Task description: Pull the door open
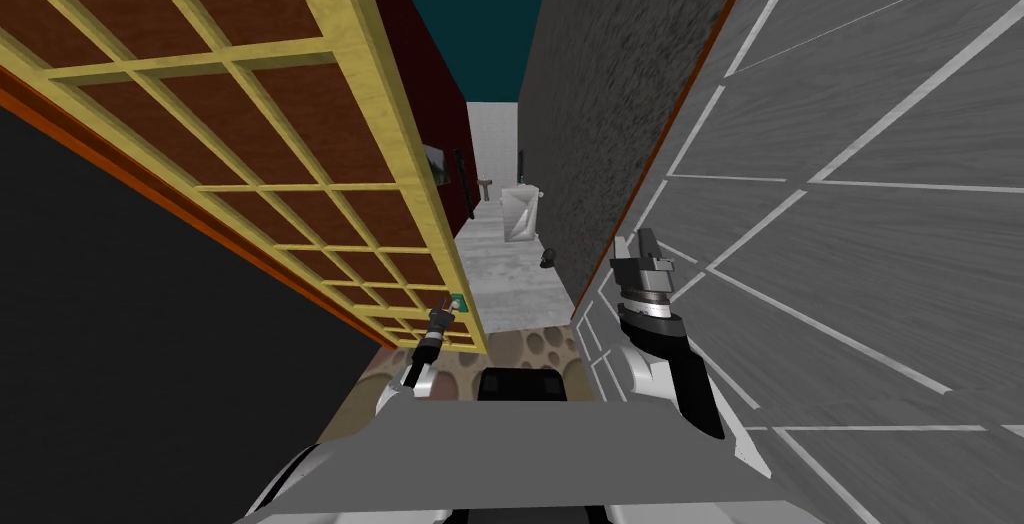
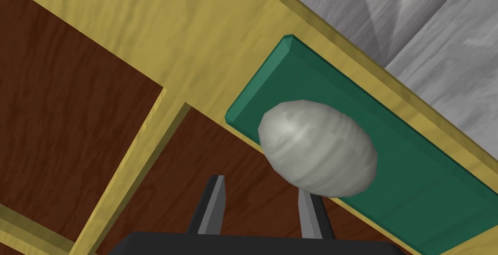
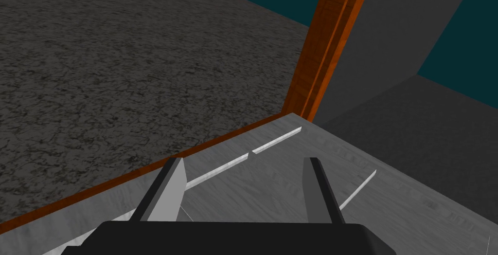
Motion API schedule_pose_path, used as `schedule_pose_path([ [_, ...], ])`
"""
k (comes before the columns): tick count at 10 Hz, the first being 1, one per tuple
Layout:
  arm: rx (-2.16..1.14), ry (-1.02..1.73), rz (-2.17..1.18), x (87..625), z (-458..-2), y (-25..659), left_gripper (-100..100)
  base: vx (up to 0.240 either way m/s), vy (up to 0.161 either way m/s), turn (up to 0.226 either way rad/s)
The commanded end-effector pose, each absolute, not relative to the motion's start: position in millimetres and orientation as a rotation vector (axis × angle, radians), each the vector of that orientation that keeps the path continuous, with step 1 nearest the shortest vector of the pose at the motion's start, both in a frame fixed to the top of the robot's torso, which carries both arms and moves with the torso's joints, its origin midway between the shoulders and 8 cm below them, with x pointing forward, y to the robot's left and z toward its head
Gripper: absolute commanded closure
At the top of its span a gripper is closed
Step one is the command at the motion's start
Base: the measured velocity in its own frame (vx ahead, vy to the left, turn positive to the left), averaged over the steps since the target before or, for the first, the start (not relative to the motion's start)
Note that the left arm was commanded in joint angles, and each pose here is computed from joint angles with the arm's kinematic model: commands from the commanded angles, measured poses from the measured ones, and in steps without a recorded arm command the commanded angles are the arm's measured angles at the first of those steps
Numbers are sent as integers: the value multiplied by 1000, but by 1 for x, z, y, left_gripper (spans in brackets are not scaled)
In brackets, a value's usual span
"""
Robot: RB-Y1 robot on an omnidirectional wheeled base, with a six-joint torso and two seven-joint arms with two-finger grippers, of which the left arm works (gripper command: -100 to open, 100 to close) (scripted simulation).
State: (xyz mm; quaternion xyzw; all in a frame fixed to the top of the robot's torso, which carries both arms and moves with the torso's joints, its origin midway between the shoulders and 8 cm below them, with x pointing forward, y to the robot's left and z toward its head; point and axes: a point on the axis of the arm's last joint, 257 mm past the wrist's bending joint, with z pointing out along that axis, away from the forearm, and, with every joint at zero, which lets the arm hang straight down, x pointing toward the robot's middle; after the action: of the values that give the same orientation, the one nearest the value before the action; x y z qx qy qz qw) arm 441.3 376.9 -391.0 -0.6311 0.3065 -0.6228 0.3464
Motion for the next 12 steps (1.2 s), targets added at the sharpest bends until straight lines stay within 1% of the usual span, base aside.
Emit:
schedule_pose_path([
  [1,-1632,814,-1659,442,-390,353,-100,-13,-8,-3],
  [7,-1758,650,-1768,448,-391,349,-100,-40,20,-28],
  [10,-1751,635,-1792,451,-385,349,-100,-30,4,-10],
  [11,-1768,636,-1780,448,-391,349,-100,8,-1,27],
  [12,-1753,635,-1791,451,-385,349,-100,12,-4,-3],
])
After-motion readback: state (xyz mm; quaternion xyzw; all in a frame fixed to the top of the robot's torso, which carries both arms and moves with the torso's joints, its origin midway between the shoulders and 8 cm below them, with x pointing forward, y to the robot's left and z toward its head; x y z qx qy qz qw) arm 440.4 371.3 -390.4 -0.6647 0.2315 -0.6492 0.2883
